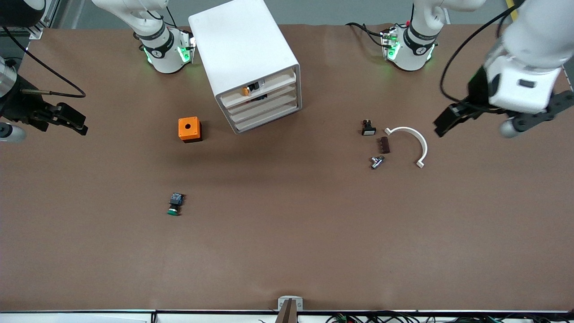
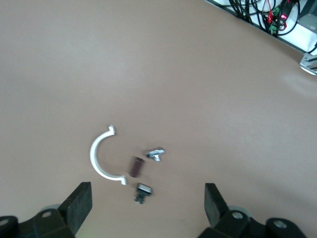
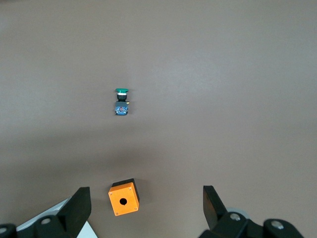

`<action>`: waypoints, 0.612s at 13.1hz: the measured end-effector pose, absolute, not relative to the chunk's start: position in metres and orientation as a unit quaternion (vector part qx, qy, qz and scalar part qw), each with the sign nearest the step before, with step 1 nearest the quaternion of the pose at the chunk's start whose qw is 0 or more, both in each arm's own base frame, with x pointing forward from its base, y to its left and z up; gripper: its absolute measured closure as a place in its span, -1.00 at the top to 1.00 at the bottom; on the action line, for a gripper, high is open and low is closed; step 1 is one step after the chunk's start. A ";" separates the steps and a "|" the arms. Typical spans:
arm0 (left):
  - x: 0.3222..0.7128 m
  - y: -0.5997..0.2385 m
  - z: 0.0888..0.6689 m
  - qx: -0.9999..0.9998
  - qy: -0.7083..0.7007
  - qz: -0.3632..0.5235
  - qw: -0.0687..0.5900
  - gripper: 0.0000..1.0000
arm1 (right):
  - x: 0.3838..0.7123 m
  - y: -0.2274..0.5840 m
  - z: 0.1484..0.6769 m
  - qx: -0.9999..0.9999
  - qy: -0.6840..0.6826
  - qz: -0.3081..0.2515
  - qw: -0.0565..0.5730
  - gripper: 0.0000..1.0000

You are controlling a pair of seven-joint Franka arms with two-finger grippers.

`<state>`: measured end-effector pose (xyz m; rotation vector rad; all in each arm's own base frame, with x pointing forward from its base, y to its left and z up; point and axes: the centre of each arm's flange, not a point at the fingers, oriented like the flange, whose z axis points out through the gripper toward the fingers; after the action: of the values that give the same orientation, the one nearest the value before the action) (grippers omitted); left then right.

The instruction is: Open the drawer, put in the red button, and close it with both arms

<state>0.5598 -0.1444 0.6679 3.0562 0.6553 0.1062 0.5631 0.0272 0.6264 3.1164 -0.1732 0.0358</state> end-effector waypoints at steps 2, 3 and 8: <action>0.554 -0.103 0.680 0.984 0.177 0.027 0.002 1.00 | 0.563 0.027 0.627 0.998 -0.055 0.012 0.010 1.00; 0.550 -0.084 0.685 0.987 0.159 0.022 0.000 1.00 | 0.562 0.027 0.628 0.998 -0.055 0.012 0.010 1.00; 0.527 -0.035 0.697 0.995 0.100 0.003 -0.005 1.00 | 0.561 0.028 0.629 0.998 -0.055 0.014 0.010 1.00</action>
<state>0.5266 -0.0346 0.6968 3.1362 0.3161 0.0090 0.5615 0.0275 0.6292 3.1164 -0.1724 0.0426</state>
